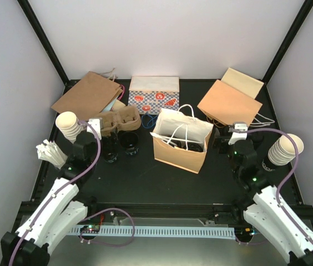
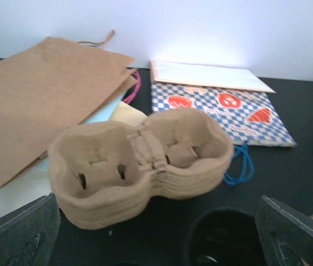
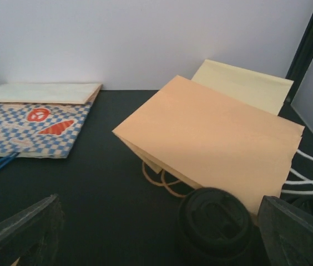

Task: Pack the takeout coffee

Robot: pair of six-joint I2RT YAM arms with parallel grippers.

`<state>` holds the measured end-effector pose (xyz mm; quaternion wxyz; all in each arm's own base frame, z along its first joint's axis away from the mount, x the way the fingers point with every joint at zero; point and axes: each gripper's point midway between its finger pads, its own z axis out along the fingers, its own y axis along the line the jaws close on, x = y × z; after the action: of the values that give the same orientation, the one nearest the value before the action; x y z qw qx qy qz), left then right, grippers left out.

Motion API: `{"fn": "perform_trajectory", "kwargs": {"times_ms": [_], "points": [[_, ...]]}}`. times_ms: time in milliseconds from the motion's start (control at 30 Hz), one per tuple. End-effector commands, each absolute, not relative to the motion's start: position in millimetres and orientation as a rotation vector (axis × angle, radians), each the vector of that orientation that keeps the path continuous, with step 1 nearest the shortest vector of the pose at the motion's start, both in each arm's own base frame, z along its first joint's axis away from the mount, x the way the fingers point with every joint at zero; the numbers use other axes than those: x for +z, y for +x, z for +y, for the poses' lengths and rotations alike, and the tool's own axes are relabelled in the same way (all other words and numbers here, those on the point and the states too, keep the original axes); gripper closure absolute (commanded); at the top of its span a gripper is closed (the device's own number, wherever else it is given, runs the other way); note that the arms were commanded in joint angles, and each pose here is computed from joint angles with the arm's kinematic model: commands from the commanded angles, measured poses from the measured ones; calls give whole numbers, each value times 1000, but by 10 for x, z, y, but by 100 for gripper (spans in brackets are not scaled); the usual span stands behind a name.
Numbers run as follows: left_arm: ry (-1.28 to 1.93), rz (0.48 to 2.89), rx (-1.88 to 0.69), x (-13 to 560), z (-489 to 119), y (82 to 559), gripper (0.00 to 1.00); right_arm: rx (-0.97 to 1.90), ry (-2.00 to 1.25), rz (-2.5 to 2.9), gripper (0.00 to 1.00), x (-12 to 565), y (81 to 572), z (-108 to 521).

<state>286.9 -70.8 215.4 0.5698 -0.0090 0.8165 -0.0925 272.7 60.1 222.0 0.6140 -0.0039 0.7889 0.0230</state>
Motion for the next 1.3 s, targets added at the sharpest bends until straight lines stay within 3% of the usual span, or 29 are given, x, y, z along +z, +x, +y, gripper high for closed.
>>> {"fn": "perform_trajectory", "kwargs": {"times_ms": [0, 133, 267, 933, 1267], "points": [[-95, 1828, -163, 2237, -553, 3060, 1, 12, 6, 1696, 4, 2484, 2962, 531], [-121, 1781, -60, 2166, -438, 3195, 1, -78, -107, 1582, 15, 2418, 3078, 560], [-149, 1792, 89, 1983, -279, 3307, 1, -113, -43, 1570, 18, 2229, 3157, 381], [-30, 1677, 161, 1759, -74, 3615, 1, -154, -14, 1623, 13, 1712, 3664, 117], [-7, 1678, 130, 1619, 3, 3759, 1, -72, 17, 1669, 5, 1542, 3790, -13]]}}
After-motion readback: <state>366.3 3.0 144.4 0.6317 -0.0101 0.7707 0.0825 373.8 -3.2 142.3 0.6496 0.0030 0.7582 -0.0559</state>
